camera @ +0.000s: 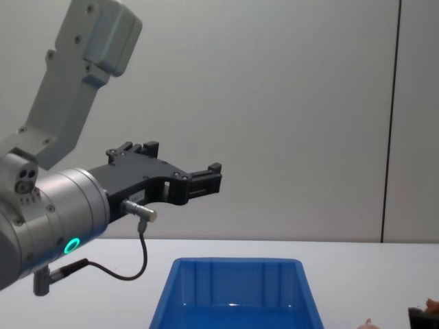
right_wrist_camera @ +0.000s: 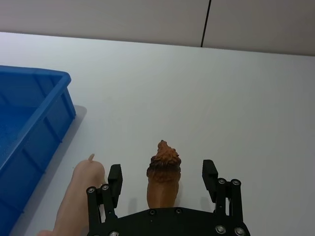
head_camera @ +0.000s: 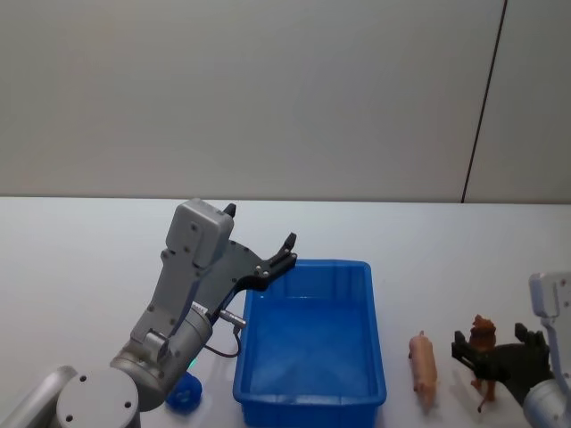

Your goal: Pick up the two dolls from the table and place them into the box.

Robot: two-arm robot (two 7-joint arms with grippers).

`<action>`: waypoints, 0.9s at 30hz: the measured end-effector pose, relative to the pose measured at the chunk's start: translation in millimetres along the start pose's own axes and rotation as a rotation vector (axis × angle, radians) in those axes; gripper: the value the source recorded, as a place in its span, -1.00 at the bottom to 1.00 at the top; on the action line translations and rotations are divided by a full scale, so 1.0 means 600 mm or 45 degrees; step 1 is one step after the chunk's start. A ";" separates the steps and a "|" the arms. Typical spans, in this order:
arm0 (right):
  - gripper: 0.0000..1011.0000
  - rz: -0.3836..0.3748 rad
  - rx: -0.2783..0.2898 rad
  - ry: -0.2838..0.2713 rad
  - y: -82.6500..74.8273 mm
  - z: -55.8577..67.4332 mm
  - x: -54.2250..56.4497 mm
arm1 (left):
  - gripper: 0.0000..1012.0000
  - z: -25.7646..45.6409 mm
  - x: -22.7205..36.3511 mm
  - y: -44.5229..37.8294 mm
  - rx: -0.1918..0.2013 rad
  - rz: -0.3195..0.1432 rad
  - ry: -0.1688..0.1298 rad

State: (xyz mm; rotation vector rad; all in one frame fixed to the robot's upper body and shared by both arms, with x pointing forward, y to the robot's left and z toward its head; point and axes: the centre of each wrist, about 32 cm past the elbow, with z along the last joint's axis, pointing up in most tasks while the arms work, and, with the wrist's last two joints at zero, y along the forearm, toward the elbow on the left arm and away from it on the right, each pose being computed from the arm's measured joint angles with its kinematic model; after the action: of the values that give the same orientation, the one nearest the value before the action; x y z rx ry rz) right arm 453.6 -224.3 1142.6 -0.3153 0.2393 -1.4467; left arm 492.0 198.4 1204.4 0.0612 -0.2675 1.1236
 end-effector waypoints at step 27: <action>0.35 -0.025 -0.119 0.064 0.017 -0.024 -0.015 | 0.98 0.000 0.0000 0.000 0.000 0.000 0.000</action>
State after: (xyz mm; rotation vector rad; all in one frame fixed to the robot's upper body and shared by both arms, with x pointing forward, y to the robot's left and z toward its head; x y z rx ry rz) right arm 457.1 -215.2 1125.4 -0.3582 0.3459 -1.4668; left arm 492.0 198.4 1204.4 0.0612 -0.2676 1.1237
